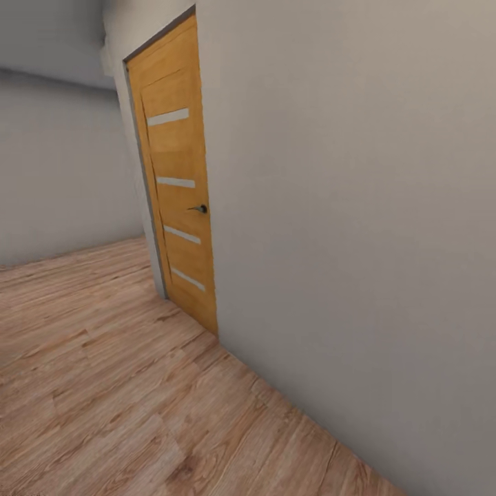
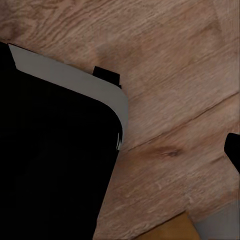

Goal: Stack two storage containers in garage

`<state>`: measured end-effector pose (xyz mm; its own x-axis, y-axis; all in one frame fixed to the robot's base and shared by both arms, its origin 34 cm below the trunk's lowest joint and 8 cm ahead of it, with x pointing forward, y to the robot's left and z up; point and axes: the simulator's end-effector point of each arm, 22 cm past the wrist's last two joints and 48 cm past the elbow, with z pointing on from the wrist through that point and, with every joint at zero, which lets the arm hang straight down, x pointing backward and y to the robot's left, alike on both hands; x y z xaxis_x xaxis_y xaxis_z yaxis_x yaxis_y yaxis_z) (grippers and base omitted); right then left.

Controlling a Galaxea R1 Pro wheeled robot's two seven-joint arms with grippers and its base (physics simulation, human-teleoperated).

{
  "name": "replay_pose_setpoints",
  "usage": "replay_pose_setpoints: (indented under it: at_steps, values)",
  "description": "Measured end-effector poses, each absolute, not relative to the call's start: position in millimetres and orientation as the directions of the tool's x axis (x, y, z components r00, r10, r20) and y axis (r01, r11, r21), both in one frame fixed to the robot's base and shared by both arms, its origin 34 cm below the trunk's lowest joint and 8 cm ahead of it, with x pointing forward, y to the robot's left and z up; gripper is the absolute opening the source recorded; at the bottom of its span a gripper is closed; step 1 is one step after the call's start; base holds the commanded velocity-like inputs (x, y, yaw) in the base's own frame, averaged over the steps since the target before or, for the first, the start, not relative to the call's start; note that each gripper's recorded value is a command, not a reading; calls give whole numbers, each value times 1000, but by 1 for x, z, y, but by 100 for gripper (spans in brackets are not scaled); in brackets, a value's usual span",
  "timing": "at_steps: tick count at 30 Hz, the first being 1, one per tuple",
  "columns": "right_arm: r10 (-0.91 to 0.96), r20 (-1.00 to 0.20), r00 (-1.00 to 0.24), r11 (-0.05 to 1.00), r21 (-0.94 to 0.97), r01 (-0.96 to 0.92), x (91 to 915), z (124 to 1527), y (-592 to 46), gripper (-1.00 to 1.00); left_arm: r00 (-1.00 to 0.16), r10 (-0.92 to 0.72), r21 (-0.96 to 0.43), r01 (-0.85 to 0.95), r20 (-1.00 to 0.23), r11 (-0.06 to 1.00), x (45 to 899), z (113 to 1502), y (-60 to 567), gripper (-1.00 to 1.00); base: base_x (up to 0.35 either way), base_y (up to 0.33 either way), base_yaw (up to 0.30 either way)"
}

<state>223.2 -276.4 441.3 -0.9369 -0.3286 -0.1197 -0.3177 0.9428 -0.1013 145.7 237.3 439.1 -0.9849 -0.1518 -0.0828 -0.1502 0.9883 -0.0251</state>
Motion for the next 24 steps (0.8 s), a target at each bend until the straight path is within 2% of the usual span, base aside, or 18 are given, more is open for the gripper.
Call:
replay_pose_setpoints:
  at_steps: [5,24]
  values:
    - [-326,-122,-937,944,-87,-317,223,441,-270,100,-985,-151,-25,-149,-83,988,146,439,237,100,247,0,277]
    - [-320,-136,-938,947,-65,-313,224,441,-254,100,-985,-153,-25,-151,-82,988,146,439,237,100,9,0,278]
